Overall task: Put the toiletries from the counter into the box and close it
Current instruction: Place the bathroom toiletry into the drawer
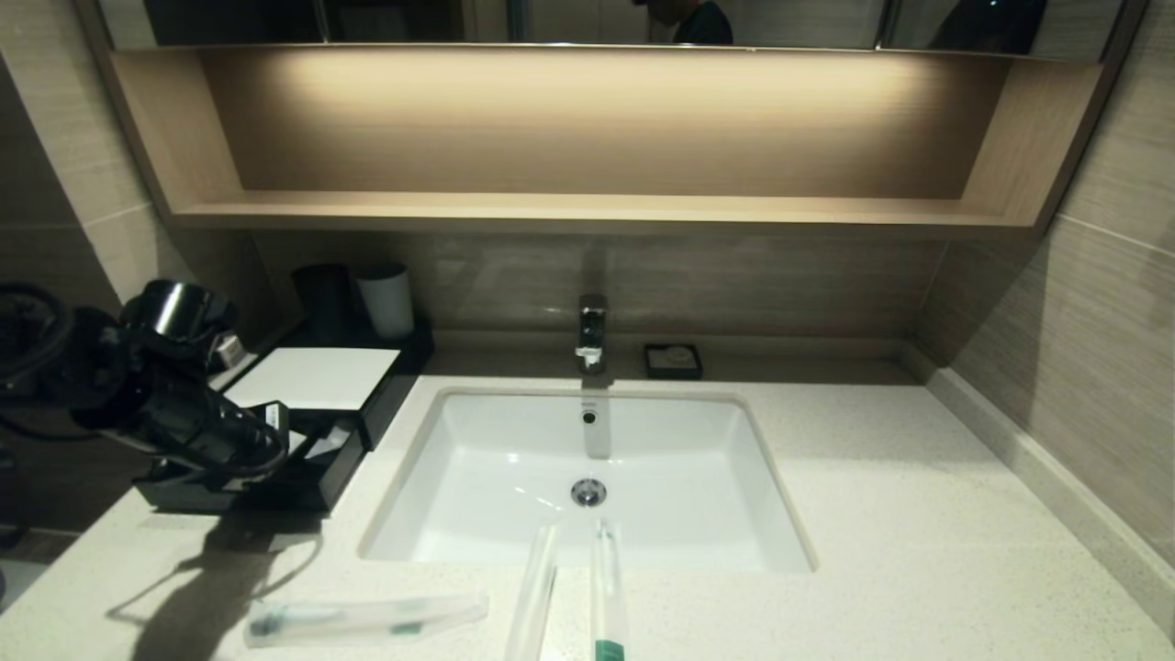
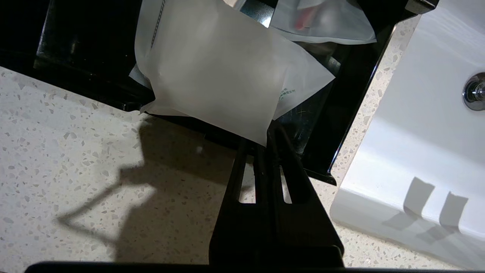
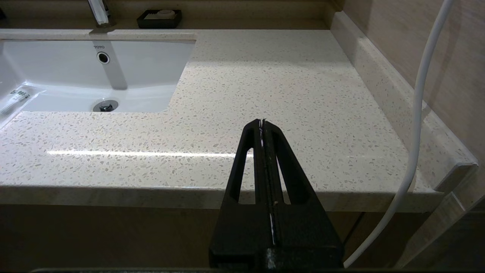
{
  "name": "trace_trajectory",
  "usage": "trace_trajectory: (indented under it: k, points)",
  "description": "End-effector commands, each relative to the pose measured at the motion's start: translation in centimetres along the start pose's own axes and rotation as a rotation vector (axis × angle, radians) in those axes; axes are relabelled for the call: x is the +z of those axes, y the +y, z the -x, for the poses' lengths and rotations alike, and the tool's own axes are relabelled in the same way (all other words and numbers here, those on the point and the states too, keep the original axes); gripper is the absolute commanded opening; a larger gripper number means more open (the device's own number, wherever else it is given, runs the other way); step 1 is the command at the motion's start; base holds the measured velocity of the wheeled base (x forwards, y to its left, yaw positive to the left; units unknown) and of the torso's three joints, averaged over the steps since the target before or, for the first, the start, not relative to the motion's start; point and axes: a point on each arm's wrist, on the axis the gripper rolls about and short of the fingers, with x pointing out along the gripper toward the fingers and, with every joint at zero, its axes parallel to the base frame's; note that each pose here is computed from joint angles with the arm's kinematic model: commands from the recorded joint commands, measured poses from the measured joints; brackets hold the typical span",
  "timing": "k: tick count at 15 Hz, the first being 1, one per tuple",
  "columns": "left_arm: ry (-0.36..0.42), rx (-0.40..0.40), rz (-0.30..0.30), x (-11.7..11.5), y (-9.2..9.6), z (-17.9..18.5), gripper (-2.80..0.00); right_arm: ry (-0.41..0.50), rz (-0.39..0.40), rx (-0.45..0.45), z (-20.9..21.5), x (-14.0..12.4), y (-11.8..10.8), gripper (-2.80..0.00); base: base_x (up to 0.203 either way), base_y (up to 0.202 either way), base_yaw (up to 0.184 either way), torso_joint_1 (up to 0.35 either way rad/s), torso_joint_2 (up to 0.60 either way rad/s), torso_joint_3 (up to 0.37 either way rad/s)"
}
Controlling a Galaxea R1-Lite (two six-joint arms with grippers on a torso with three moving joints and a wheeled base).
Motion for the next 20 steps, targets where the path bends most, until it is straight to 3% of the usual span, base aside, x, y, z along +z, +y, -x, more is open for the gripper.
trace_trajectory:
  k: [1, 20]
  points:
    - [0.012, -0.001, 0.005, 0.0, -0.4, -0.5, -2.8, 0.002, 0.0, 0.001, 0.0, -0.1, 0.0, -2.8, 0.0, 0.0, 0.0, 0.0, 0.0, 0.0]
    - [0.06, 0.008, 0.06, 0.5, -1.0, -3.2, -2.8, 0.002, 0.0, 0.001, 0.0, -0.1, 0.0, -2.8, 0.0, 0.0, 0.0, 0.0, 0.0, 0.0]
